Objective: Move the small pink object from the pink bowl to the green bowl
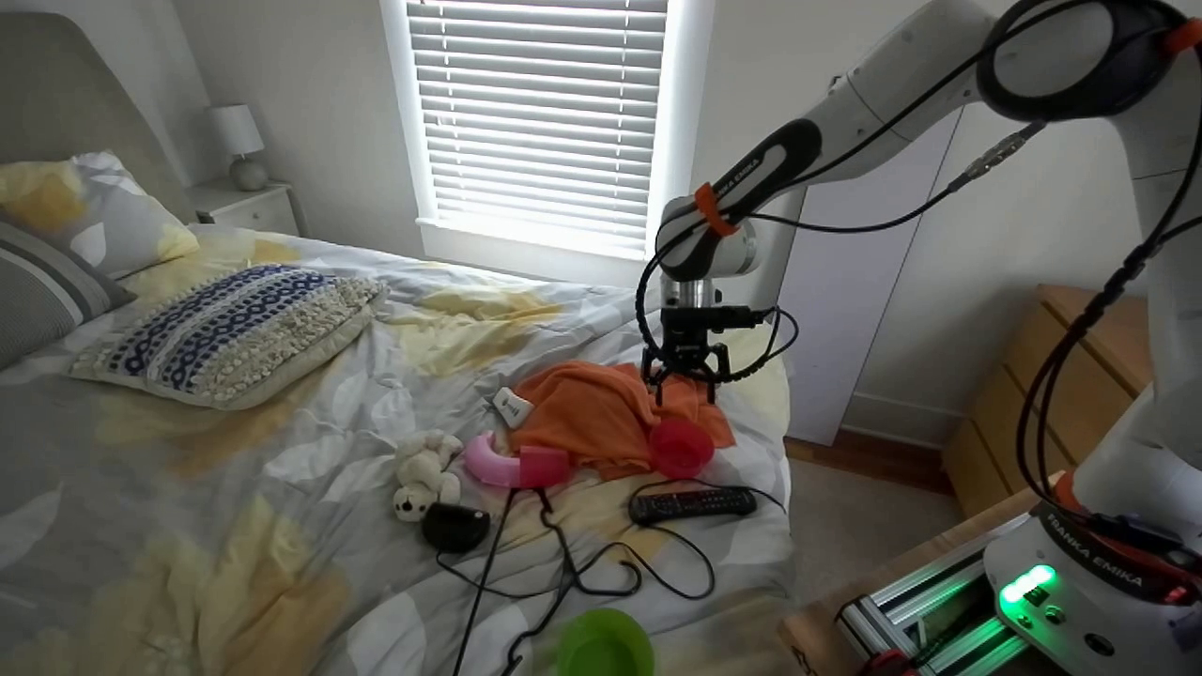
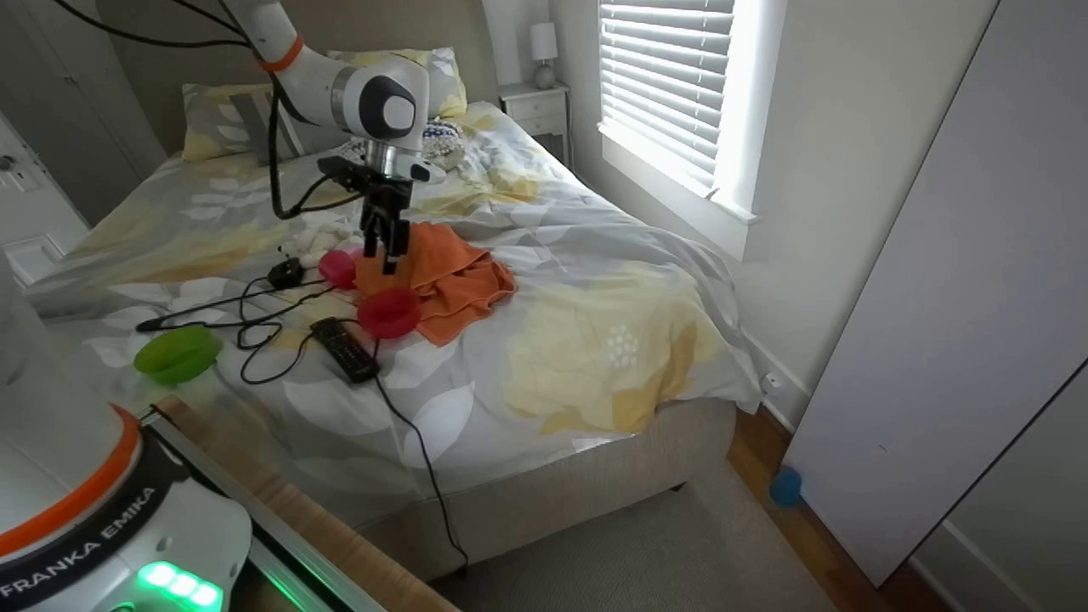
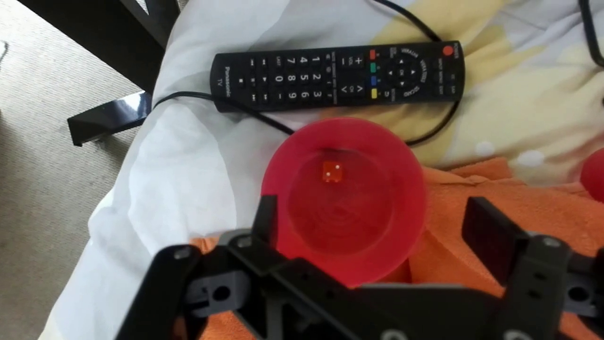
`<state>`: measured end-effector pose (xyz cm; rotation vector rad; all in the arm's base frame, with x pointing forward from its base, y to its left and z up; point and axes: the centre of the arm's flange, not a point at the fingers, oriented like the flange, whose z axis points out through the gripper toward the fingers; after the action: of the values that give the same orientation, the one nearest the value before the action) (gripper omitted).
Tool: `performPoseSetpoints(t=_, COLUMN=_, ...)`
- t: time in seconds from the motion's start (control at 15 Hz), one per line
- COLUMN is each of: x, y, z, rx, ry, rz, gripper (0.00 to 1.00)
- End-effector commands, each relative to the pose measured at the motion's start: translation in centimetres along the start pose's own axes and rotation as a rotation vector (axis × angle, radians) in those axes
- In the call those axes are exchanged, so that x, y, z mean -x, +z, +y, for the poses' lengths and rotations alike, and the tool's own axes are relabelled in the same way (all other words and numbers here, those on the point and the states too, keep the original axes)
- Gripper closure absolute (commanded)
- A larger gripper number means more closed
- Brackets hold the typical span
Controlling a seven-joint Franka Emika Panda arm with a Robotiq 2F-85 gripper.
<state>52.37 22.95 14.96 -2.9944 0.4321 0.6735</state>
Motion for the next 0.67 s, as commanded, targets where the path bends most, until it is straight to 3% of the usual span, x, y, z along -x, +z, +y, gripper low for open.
performPoseSetpoints(t=0.0, x=-2.5, y=3.0, z=-1.0, rx=-0.02, ry=0.002, rz=-0.048, gripper=0.0)
performPoseSetpoints(t=0.2, x=-3.7, y=5.3, z=-0.3, rx=-0.044, ry=0.017, rz=-0.085, gripper=0.18)
performPoseSetpoints(t=0.4, x=-4.8, y=6.9, z=-0.2, rx=-0.052, ry=0.024, rz=-0.102, gripper=0.43)
performPoseSetpoints(t=0.6, x=-5.6, y=8.3, z=-0.3, rx=-0.053, ry=0.029, rz=-0.124, gripper=0.47)
